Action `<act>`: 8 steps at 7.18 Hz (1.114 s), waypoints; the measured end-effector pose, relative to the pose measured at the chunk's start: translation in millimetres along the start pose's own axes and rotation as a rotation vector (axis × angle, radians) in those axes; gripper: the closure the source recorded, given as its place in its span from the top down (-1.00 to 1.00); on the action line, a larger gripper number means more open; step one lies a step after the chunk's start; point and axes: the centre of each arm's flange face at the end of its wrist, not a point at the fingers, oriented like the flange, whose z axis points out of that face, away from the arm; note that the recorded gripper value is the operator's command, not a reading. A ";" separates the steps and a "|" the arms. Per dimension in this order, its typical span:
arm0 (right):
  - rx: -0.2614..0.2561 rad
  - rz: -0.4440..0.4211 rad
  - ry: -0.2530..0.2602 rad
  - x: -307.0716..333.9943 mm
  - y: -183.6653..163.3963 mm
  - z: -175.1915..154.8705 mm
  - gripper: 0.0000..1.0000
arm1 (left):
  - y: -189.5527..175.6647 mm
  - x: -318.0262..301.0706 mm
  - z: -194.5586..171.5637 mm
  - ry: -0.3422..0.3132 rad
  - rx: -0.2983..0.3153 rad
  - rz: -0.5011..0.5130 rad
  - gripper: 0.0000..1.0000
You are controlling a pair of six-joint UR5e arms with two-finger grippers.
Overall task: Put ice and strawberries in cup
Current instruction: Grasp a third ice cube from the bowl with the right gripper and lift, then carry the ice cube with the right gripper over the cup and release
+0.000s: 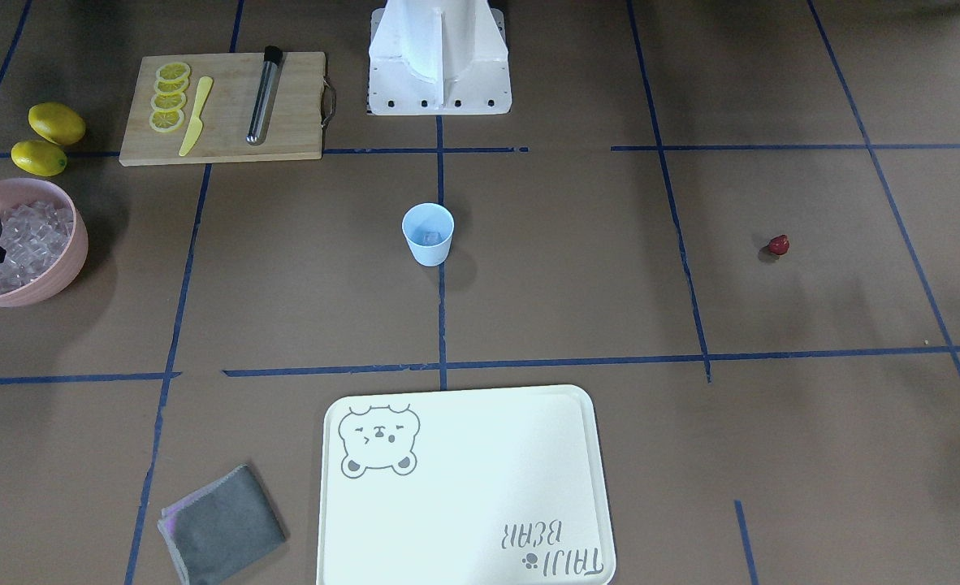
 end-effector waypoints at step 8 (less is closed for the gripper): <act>0.032 0.212 -0.388 -369.6 -28.3 -60.3 -1.00 | -0.5 1.9 -1.7 0.000 0.004 0.004 1.00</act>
